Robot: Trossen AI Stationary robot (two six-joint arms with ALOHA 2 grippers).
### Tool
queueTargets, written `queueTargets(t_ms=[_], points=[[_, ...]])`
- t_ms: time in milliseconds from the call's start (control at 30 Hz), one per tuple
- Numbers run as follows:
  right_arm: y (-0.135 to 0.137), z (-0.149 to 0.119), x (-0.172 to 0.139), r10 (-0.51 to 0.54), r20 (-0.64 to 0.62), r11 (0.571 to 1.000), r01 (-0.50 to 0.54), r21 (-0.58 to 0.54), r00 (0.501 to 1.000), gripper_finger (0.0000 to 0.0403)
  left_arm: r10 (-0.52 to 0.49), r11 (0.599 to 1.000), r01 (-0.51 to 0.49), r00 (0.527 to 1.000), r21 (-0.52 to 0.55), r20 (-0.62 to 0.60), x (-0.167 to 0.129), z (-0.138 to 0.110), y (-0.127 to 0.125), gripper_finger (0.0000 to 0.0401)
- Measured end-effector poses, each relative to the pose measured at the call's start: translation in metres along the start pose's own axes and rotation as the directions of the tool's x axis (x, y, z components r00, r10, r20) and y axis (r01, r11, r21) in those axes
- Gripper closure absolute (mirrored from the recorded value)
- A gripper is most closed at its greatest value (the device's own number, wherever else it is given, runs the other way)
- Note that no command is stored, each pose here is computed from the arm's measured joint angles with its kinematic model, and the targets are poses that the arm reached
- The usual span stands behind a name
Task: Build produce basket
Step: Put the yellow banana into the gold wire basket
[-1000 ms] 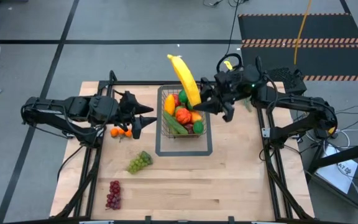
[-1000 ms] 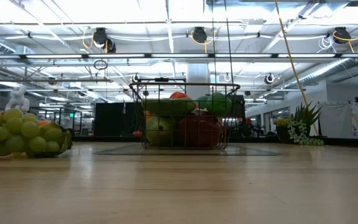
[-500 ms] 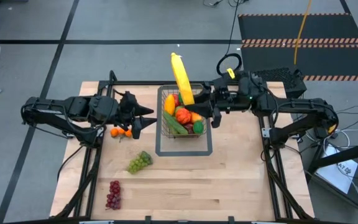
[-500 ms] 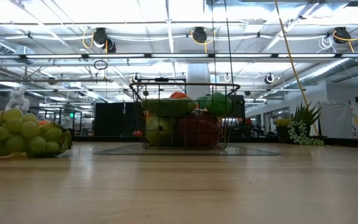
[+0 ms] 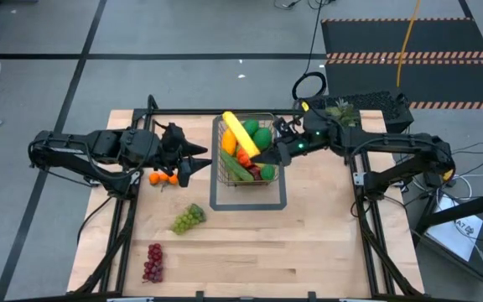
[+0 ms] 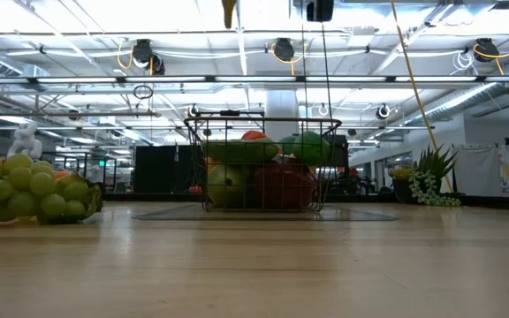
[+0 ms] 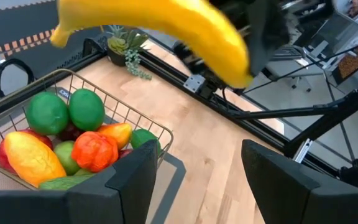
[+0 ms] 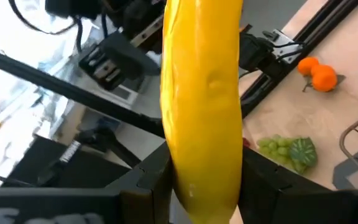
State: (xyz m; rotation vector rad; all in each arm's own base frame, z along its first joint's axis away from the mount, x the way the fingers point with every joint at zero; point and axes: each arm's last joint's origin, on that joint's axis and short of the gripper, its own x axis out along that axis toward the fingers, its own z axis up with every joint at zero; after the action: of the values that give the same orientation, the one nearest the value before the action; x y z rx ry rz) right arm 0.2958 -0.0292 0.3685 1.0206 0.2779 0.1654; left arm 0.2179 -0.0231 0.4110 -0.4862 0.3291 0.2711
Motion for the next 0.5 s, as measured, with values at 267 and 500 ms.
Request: queueTargets(t_ms=[267,500], points=[[-0.070,-0.017,-0.002,0.058,0.118,0.978,-0.080,0.193,0.991,0.0273,0.004,1.000,-0.004,1.000,-0.024,0.003,0.000,0.000,0.000,0.0167],[-0.129,-0.041,-0.022,0.030,0.192,0.877,-0.118,0.467,0.981,0.0273,0.041,0.998,-0.040,0.999,-0.045,0.028,0.000,0.001,0.001,0.0167]])
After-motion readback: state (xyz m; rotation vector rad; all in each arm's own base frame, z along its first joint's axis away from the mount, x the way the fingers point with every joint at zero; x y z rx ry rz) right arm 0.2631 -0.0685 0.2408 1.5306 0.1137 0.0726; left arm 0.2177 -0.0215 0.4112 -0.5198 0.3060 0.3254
